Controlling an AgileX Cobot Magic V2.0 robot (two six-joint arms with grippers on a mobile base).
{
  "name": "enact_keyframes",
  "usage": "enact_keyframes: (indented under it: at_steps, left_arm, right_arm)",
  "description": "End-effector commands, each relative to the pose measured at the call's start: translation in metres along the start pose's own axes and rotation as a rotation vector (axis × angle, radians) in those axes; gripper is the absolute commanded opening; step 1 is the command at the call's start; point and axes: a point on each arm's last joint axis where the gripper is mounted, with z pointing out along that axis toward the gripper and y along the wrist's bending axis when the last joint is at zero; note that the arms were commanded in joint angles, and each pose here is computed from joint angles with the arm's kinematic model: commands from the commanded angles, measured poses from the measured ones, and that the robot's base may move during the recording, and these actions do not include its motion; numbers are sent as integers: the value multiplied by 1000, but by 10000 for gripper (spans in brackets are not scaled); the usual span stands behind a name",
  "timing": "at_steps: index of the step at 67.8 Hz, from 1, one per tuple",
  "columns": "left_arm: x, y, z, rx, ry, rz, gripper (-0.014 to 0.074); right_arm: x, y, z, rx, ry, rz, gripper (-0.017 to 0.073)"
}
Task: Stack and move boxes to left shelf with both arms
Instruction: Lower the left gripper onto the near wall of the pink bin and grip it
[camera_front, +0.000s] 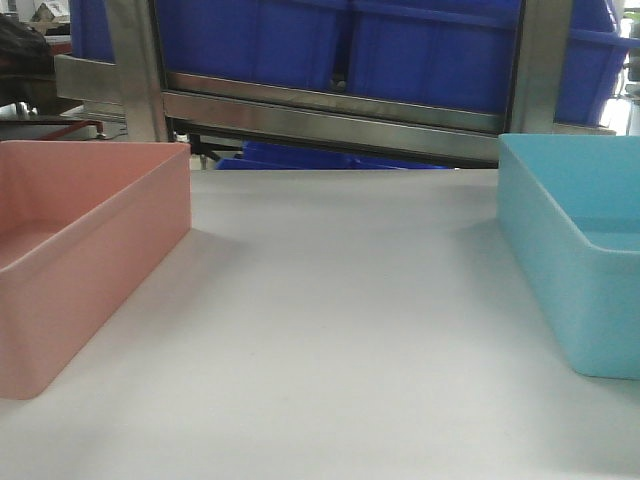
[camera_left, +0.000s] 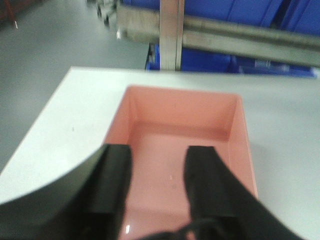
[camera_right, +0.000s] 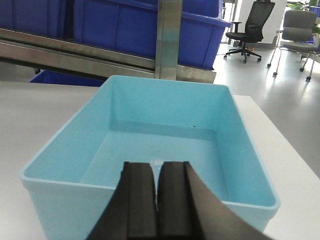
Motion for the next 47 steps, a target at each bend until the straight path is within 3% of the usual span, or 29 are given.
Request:
enact_keyframes:
  at_steps: [1, 6, 12, 17, 26, 36, 42, 47]
  left_arm:
    - [-31, 1, 17, 1, 42, -8, 369]
    - [-47, 2, 36, -3, 137, 7, 444]
    - [-62, 6, 62, -20, 253, 60, 494]
    - [-69, 15, 89, -32, 357, 115, 500]
    - [-77, 40, 131, -30, 473, 158, 500]
    - [-62, 69, 180, -54, 577, 132, 499]
    - [-44, 78, 211, -50, 640, 115, 499]
    - [-27, 82, 233, -26, 683, 138, 499]
  right_arm:
    - [-16, -1, -3, 11, -128, -4, 55]
    - [-16, -1, -3, 11, -128, -4, 55]
    - [-16, -1, -3, 11, -128, -4, 55]
    - [-16, -1, -3, 11, -128, -4, 55]
    - [-16, -1, -3, 11, -128, -4, 55]
    - [-16, -1, -3, 11, -128, -4, 55]
    - [-16, -1, -3, 11, -128, -4, 55]
    - [-16, -1, -3, 11, -128, -4, 55]
